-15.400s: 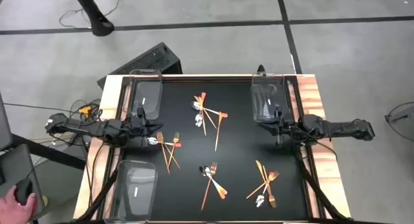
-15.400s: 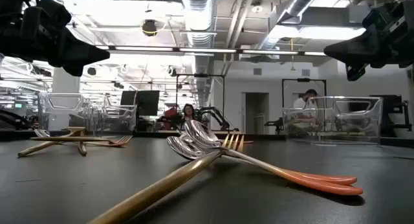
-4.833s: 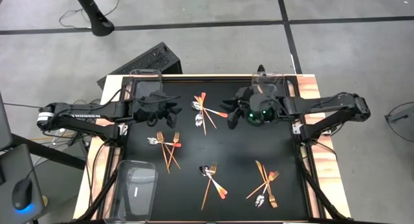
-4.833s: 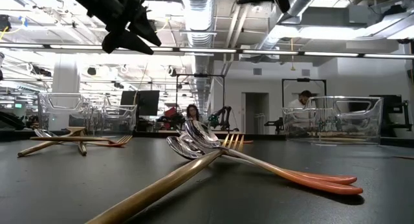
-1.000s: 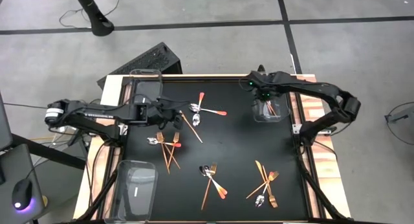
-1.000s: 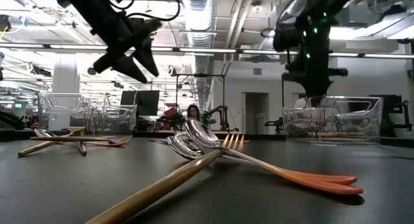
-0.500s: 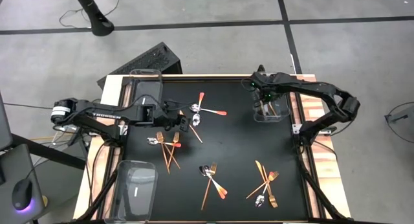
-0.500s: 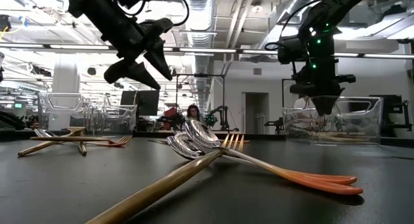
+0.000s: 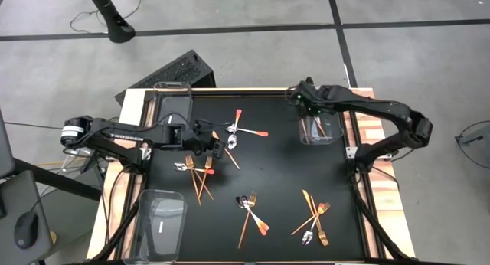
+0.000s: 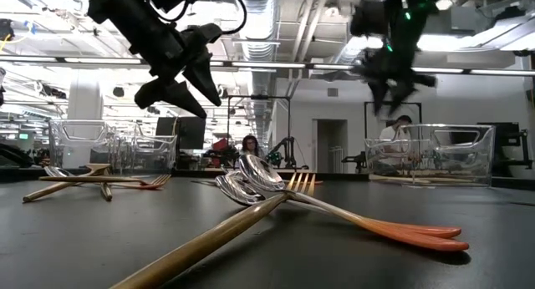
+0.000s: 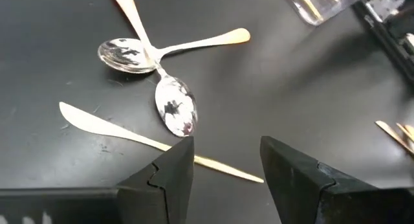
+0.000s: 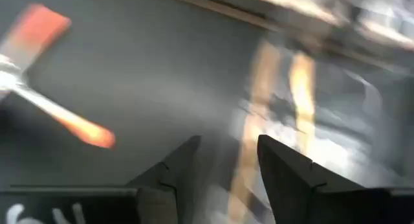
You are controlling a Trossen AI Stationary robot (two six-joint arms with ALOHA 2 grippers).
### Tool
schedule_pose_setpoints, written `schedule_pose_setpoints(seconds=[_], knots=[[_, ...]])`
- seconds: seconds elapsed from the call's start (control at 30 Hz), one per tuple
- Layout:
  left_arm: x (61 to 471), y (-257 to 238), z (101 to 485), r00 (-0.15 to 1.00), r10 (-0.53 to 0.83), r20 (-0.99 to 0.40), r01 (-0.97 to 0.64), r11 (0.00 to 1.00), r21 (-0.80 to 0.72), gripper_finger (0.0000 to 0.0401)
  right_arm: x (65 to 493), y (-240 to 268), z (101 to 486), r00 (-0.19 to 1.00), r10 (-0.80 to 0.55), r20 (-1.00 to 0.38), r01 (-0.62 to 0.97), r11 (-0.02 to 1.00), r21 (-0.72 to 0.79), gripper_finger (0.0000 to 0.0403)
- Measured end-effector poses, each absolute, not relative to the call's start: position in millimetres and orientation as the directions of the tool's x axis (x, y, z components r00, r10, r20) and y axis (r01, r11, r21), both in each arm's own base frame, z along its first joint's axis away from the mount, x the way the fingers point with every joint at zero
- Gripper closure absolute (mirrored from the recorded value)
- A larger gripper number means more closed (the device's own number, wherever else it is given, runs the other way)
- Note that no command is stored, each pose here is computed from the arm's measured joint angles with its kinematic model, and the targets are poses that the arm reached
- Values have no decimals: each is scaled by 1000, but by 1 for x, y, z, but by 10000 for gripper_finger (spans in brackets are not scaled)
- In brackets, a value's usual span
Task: Sort silverware by color (type)
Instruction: Put the gold table knife into the top right transparent bin
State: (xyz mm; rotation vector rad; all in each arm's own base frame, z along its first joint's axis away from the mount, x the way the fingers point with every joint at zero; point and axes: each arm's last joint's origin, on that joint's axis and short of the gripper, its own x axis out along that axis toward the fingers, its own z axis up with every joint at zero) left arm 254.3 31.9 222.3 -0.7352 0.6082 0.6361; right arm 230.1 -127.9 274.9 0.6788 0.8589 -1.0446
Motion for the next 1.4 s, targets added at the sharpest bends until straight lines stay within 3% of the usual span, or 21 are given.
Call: schedule_pose_setpoints(seconds=[0.2, 0.57, 1.0, 1.2, 1.4], knots=[[246, 38, 233, 678, 292, -674, -673, 617, -409, 245, 293, -106, 279, 412, -430, -803, 854, 491, 175, 249], [209, 42, 272, 749, 331, -574, -611, 679, -407, 246, 413, -55, 240, 444, -332, -832, 698, 711, 88, 273], [180, 37, 267, 632, 317, -708, -667, 687, -288, 246, 503, -47, 186, 445, -219, -868, 631, 764, 131, 284], [177, 37, 264, 597, 310, -740, -664, 709, -238, 246, 524, -51, 165, 450, -138, -882, 607, 772, 189, 285], [175, 36, 262, 581, 307, -753, -668, 708, -227, 246, 524, -52, 151, 367, -137, -920, 663, 732, 156, 285]])
